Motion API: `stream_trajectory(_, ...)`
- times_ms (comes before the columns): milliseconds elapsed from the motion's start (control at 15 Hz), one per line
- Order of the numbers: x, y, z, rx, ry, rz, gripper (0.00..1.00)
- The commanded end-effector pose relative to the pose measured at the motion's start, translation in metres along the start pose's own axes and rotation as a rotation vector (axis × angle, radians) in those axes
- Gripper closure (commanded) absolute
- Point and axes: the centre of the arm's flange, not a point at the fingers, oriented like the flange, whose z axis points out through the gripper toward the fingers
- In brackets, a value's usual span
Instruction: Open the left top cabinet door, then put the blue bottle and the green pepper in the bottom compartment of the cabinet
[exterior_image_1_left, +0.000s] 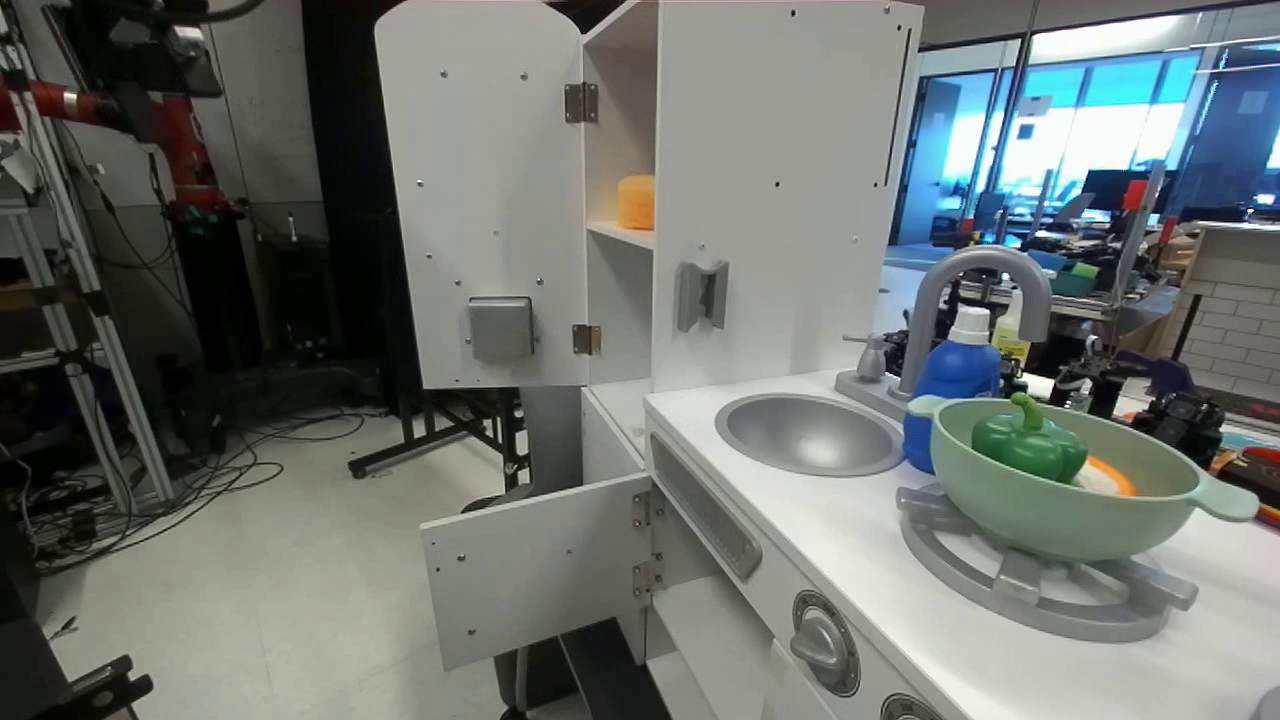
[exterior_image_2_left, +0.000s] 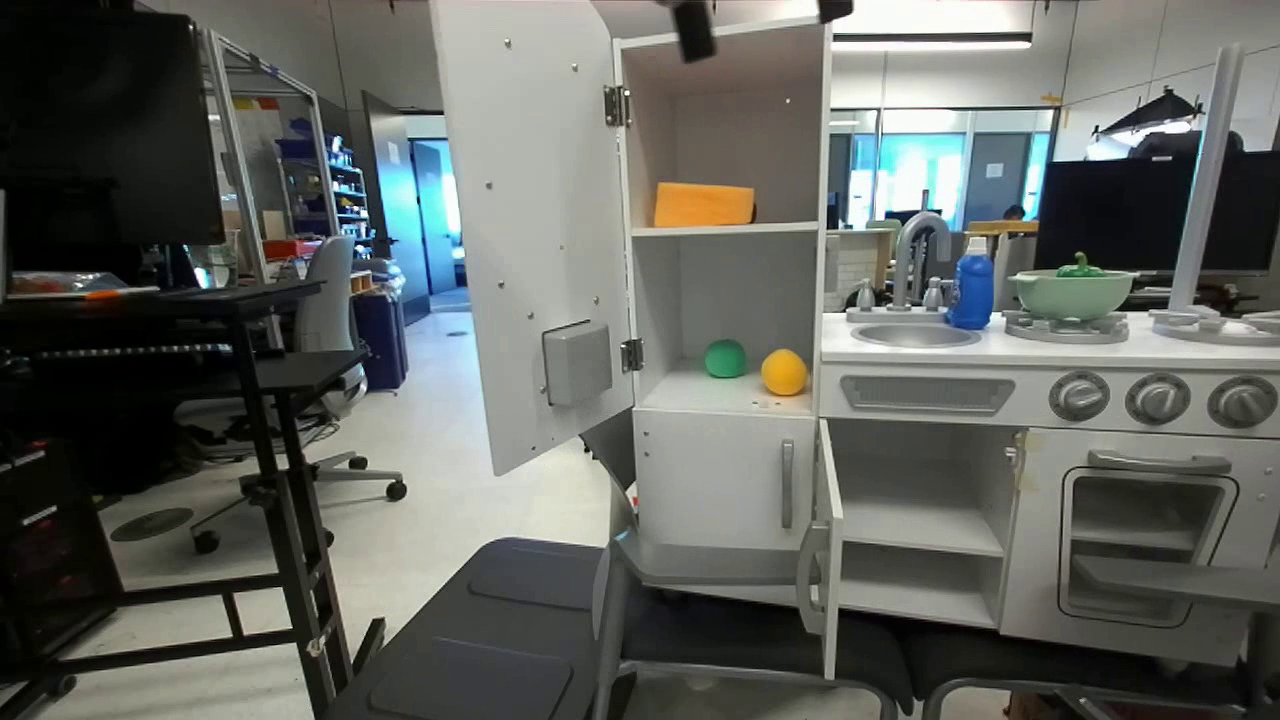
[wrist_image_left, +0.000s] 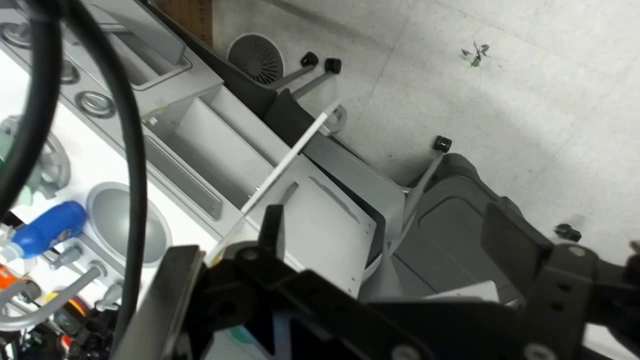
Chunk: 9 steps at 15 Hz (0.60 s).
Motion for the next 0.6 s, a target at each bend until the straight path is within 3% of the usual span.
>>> stream_trajectory(0, -0.040, 0.086, 0.021, 0.005, -0.033, 0.064, 0.00)
stream_trajectory(267, -0.054, 0.183, 0.061, -0.010, -0.061, 0.197, 0.00)
stream_trajectory(533, -0.049, 0.285, 0.103, 0.032, -0.045, 0.309, 0.00)
